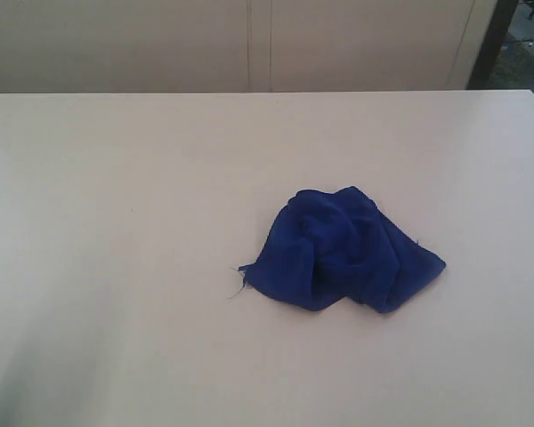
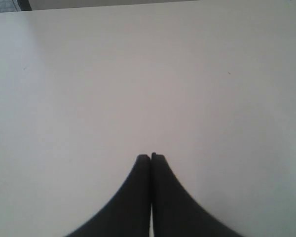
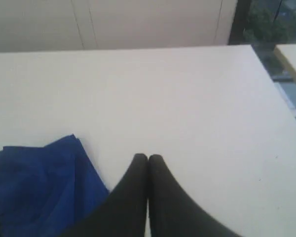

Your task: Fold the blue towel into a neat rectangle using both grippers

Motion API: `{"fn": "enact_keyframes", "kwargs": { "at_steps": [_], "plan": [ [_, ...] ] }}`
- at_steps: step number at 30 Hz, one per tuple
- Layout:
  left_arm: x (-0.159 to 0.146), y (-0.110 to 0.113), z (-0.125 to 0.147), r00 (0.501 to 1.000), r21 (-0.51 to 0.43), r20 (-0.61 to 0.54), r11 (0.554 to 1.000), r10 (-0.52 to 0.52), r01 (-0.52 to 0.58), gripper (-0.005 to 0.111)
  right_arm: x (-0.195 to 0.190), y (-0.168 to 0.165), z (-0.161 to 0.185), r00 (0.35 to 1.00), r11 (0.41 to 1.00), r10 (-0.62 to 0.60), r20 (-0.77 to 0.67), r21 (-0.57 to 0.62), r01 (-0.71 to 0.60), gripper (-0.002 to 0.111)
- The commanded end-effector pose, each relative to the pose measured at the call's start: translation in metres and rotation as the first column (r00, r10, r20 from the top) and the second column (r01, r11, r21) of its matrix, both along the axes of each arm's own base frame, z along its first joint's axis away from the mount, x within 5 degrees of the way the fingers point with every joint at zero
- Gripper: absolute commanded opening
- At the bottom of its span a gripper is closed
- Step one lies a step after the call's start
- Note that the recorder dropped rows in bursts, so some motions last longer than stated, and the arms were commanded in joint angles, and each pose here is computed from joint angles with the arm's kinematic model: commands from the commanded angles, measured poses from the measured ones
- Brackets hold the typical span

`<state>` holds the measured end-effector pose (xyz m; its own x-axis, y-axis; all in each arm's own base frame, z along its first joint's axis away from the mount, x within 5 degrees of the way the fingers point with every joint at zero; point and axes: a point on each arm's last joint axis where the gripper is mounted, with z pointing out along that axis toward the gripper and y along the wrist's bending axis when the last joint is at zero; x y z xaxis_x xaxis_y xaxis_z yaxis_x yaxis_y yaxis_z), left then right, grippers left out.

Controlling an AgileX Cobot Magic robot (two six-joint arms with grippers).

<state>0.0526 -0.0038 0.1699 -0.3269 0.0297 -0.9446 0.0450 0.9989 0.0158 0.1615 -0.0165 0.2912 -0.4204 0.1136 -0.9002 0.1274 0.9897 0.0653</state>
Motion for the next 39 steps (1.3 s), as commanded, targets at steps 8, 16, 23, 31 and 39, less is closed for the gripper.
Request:
{"fn": "enact_keyframes", "kwargs": {
  "at_steps": [8,16,23,31,39],
  "plan": [
    [0.0,0.0,-0.001,1.0,0.001,0.004,1.0,-0.004,0.004,0.0,0.089,0.021,-0.049,0.954,0.993,0.112,-0.277,0.056,-0.101,0.0],
    [0.0,0.0,-0.001,1.0,0.001,0.004,1.0,-0.004,0.004,0.0,0.144,0.038,-0.079,0.892,0.983,0.162,-0.422,0.15,-0.107,0.0],
    [0.0,0.0,-0.001,1.0,0.001,0.004,1.0,-0.004,0.004,0.0,0.179,0.051,-0.099,0.816,0.952,0.287,-0.502,0.24,-0.188,0.004],
    [0.0,0.0,-0.001,1.0,0.001,0.004,1.0,-0.004,0.004,0.0,0.205,0.054,-0.114,0.811,0.947,0.298,-0.504,0.262,-0.185,0.031],
    [0.0,0.0,-0.001,1.0,0.001,0.004,1.0,-0.004,0.004,0.0,0.225,0.058,-0.133,0.795,0.937,0.316,-0.518,0.301,-0.177,0.034]
  ]
}}
